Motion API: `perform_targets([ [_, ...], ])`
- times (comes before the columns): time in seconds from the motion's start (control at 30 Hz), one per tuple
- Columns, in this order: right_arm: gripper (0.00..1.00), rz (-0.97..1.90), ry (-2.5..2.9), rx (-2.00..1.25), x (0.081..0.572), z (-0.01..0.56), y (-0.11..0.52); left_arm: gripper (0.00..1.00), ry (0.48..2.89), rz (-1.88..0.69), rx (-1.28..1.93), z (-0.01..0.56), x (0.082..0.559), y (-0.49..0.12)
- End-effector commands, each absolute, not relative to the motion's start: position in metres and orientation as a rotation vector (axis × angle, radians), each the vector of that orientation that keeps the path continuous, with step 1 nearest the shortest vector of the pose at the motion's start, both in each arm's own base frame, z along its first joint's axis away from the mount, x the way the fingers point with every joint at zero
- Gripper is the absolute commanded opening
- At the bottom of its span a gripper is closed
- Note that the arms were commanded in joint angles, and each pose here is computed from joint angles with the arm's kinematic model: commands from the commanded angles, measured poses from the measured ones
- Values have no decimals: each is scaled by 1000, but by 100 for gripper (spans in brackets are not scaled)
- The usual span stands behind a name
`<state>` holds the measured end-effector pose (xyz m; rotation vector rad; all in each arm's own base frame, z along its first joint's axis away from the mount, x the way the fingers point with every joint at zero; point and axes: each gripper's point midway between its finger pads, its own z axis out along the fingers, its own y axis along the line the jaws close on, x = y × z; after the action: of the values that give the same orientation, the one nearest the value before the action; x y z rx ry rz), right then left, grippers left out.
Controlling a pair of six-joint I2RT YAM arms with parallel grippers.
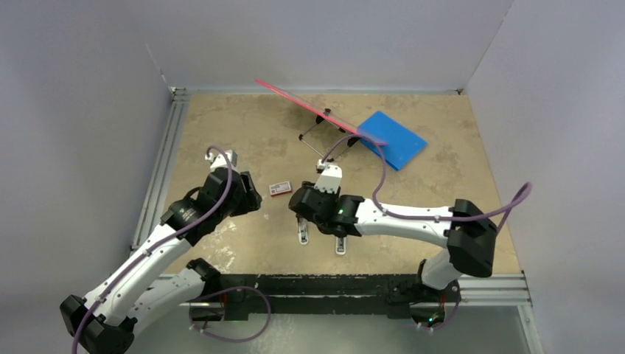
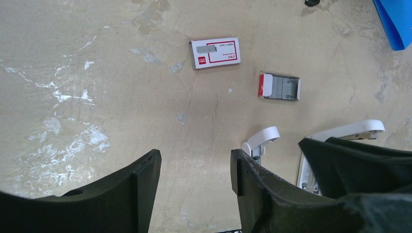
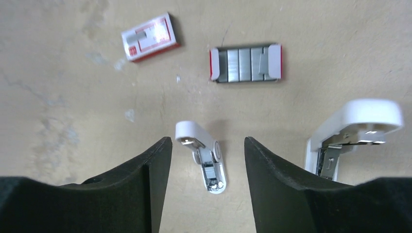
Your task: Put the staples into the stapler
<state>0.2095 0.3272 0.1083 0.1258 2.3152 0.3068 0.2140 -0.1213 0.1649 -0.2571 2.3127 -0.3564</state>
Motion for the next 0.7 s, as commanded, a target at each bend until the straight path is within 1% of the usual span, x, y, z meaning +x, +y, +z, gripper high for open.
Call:
perform_targets([
  [0.0,60,305,2255,249,231,131,305,56,2262,-440,-257,175,218,-131],
  [0.1,57,276,2246,267,248,132,296,56,2268,-465,-242,175,217,-135],
  [0.13,52,265,2243,252,252,131,297,56,2270,-469,-238,174,217,-136],
  [0.23,32,219,2243,211,261,124,302,56,2284,-465,-229,172,216,-137],
  [0.3,26,178,2248,189,266,116,306,56,2294,-454,-224,169,216,-136],
  [0.37,24,128,2251,178,271,105,307,56,2303,-438,-227,166,216,-134],
  [0.53,24,43,2244,151,282,87,311,56,2310,-427,-224,164,216,-134],
  [0.67,27,9,2235,153,288,81,310,56,2306,-429,-223,165,217,-134],
])
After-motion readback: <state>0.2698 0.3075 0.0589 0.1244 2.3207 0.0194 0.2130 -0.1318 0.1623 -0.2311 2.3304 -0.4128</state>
